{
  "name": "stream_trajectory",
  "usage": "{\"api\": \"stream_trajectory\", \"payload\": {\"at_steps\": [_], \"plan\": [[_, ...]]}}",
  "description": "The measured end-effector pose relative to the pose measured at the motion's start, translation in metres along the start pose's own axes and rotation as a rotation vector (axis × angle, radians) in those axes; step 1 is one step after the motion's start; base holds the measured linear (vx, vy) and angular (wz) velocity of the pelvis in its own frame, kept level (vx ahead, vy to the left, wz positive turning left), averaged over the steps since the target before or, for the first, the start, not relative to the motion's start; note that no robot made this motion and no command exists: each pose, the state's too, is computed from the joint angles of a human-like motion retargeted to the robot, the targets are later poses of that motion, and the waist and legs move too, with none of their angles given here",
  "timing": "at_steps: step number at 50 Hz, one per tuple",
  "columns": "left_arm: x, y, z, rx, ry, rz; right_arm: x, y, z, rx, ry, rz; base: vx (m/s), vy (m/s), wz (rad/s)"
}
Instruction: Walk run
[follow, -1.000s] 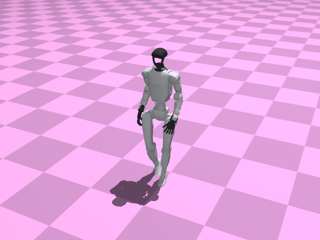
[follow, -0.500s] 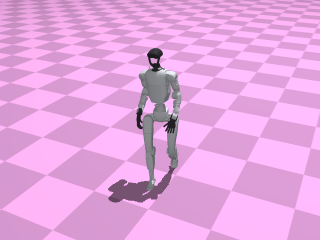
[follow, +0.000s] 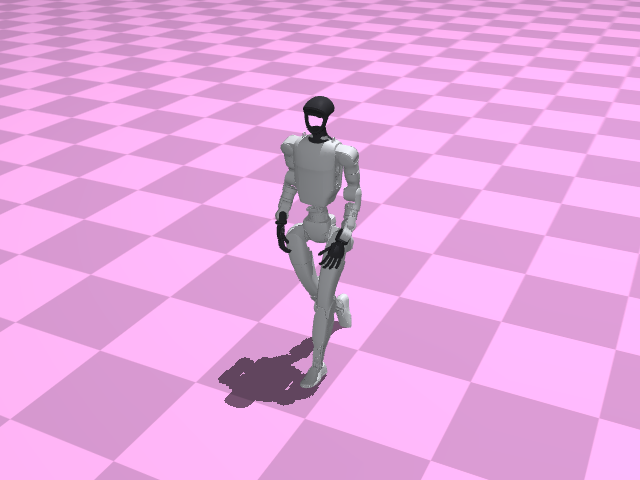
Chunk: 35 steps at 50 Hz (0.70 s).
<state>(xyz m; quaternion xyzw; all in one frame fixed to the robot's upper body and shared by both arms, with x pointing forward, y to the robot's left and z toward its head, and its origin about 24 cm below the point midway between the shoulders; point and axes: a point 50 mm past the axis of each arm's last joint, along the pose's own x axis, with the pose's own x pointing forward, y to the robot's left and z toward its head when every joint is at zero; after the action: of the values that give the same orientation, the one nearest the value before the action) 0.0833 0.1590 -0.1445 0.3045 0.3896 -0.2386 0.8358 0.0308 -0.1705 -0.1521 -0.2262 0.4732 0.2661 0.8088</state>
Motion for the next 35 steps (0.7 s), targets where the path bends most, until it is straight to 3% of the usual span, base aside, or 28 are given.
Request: {"api": "stream_trajectory", "payload": {"at_steps": [8, 15, 21, 23, 28, 35], "plan": [[0.002, -0.009, -0.012, 0.139, 0.094, -0.279, -0.003, -0.032, 0.029, -0.024, -0.197, -0.256, 1.06, -0.12, 0.32], [-0.004, -0.026, -0.015, 0.171, 0.067, -0.303, -0.019, -0.051, 0.047, -0.059, -0.389, -0.47, 1.08, -0.19, 0.87], [-0.005, -0.032, -0.022, 0.18, 0.121, -0.412, -0.005, -0.035, 0.04, -0.134, -0.236, -0.29, 1.11, -0.41, -0.04], [-0.006, -0.035, -0.022, 0.188, 0.112, -0.394, -0.003, -0.034, 0.039, -0.061, -0.224, -0.229, 1.03, -0.33, 0.65], [-0.007, -0.038, -0.02, 0.211, 0.091, -0.327, -0.008, -0.04, 0.044, 0.18, -0.338, -0.334, 1.52, -0.68, 0.6], [-0.001, -0.018, -0.013, 0.199, 0.064, -0.199, -0.002, -0.039, 0.023, -0.099, -0.117, -0.107, 0.95, -0.46, -0.53]]}}
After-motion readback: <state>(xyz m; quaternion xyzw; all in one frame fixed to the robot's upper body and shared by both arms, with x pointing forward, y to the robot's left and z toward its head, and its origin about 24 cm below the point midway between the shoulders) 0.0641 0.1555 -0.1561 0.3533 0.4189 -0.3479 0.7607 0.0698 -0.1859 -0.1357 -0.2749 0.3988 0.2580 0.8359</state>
